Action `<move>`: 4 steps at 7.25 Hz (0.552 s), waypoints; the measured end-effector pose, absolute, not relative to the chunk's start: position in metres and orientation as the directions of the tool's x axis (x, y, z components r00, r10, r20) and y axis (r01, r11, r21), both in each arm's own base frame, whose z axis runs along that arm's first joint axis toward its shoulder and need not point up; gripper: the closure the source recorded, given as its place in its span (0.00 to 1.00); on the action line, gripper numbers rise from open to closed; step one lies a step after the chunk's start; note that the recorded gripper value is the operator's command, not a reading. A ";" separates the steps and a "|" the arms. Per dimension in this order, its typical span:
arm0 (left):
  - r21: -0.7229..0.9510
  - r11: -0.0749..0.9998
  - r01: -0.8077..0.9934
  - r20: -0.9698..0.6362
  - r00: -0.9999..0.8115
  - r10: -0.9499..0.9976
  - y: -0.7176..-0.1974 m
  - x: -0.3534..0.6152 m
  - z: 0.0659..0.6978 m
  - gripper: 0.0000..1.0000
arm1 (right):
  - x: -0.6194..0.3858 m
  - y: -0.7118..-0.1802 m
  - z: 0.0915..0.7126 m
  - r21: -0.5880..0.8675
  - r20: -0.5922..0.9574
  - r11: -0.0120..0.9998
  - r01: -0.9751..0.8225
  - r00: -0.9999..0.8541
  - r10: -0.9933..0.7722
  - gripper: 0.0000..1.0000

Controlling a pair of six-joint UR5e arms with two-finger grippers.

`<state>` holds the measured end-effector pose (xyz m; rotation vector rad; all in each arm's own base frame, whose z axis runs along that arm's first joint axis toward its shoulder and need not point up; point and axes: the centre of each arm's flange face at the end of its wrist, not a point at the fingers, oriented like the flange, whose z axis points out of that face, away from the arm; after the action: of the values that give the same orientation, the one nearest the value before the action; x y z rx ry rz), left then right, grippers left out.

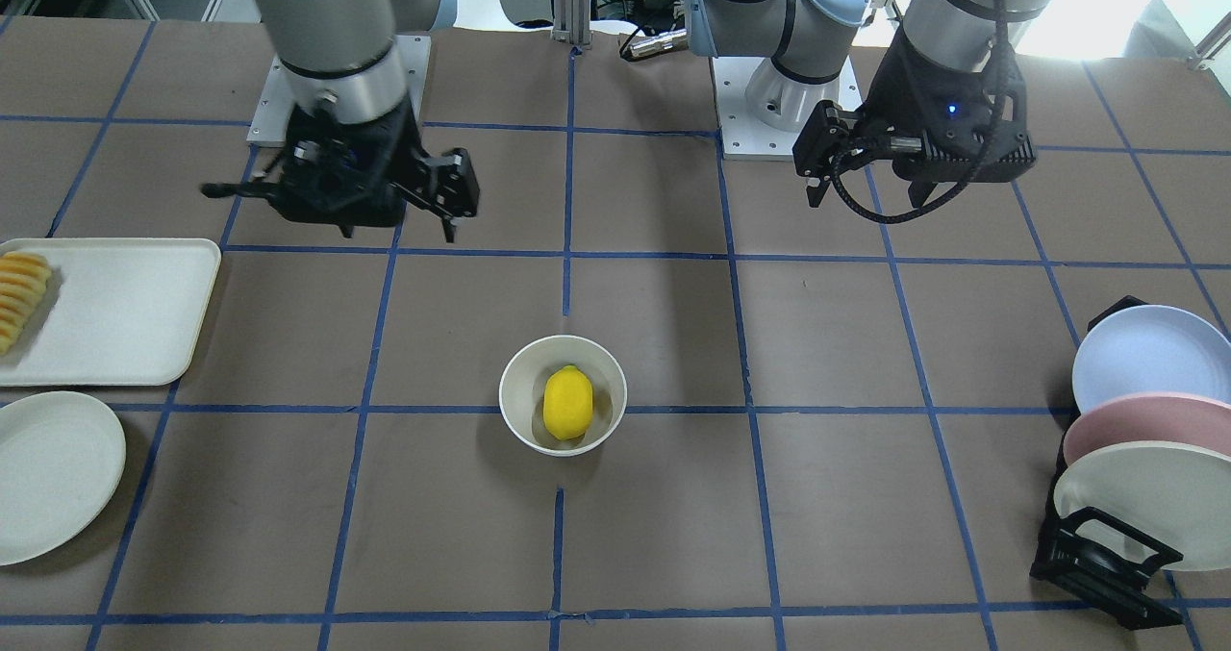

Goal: Place bowl and put lemon in it

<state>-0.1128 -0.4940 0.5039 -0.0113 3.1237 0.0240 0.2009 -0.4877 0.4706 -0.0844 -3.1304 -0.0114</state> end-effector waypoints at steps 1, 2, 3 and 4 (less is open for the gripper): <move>0.020 1.000 -0.009 -0.020 -1.000 -0.008 -0.495 -0.113 0.502 0.00 | 0.178 -0.479 0.487 0.014 0.000 0.997 0.075 -0.997 0.075 0.00; 0.023 1.000 -0.009 -0.023 -1.000 -0.009 -0.497 -0.113 0.500 0.00 | 0.169 -0.472 0.497 0.011 -0.009 0.997 0.080 -0.997 0.080 0.00; 0.025 1.000 -0.010 -0.024 -1.000 -0.009 -0.497 -0.113 0.499 0.00 | 0.166 -0.469 0.501 0.008 -0.013 0.997 0.080 -0.997 0.080 0.00; 0.024 1.000 -0.010 -0.023 -1.000 -0.009 -0.497 -0.113 0.499 0.00 | 0.166 -0.468 0.502 0.008 -0.015 0.997 0.078 -0.997 0.078 0.00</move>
<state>-0.1135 -0.4970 0.4991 -0.0146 3.1181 0.0380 0.1658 -0.4675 0.5016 -0.1236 -3.1544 -0.0114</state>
